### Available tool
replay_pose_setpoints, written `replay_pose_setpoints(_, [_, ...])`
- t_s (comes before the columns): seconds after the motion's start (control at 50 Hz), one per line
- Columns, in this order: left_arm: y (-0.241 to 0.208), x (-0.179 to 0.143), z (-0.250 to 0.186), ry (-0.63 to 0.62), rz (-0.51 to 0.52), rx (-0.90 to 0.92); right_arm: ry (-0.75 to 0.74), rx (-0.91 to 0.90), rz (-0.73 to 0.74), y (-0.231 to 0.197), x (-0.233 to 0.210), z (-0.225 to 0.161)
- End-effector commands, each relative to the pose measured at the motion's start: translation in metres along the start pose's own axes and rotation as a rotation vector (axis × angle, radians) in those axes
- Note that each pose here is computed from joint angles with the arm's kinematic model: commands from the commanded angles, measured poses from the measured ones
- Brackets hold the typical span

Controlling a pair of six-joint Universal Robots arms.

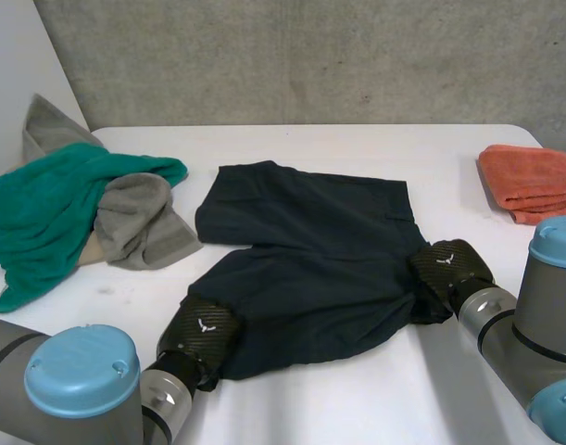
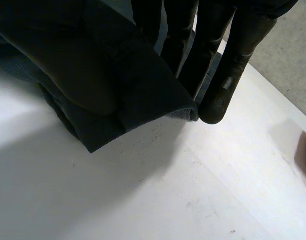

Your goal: Fold the laundry.

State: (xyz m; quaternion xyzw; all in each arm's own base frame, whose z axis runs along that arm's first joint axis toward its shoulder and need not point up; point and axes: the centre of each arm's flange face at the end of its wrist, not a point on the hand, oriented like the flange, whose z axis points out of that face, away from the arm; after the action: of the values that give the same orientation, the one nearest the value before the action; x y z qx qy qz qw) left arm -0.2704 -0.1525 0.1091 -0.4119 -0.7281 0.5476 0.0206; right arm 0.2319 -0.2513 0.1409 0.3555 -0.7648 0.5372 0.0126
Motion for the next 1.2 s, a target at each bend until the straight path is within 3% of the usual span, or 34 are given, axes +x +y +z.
replay_pose_setpoints(0.02, [-0.004,-0.010,0.007,-0.037,0.031,0.005,0.003,0.011,-0.009,-0.003,0.001,-0.003])
replay_pose_setpoints(0.12, [-0.030,-0.029,-0.006,-0.122,0.019,0.083,0.007,0.021,-0.061,-0.014,0.006,-0.017])
replay_pose_setpoints(0.2, [-0.045,-0.035,-0.029,-0.120,0.023,0.098,-0.046,-0.036,-0.212,-0.023,0.007,-0.046])
replay_pose_setpoints(0.3, [-0.044,-0.028,-0.072,0.005,0.050,-0.079,-0.193,-0.141,-0.381,-0.029,0.003,-0.091])
replay_pose_setpoints(0.42, [-0.035,-0.015,-0.100,0.166,0.103,-0.277,-0.307,-0.277,-0.392,-0.022,0.006,-0.109])
replay_pose_setpoints(0.66, [-0.094,-0.026,-0.004,-0.008,0.073,0.090,-0.225,-0.175,-0.264,-0.026,0.017,-0.047])
replay_pose_setpoints(0.78, [-0.111,-0.046,0.080,-0.153,0.152,0.224,-0.114,-0.089,-0.172,-0.045,0.036,-0.010])
replay_pose_setpoints(0.88, [-0.118,-0.063,0.142,-0.285,0.270,0.321,-0.013,-0.023,-0.169,-0.054,0.051,0.031])
replay_pose_setpoints(0.94, [-0.117,-0.066,0.171,-0.341,0.279,0.383,0.038,0.015,-0.183,-0.054,0.056,0.056])
replay_pose_setpoints(1.2, [-0.098,-0.054,0.232,-0.346,0.294,0.508,0.208,0.120,-0.199,-0.039,0.067,0.131])
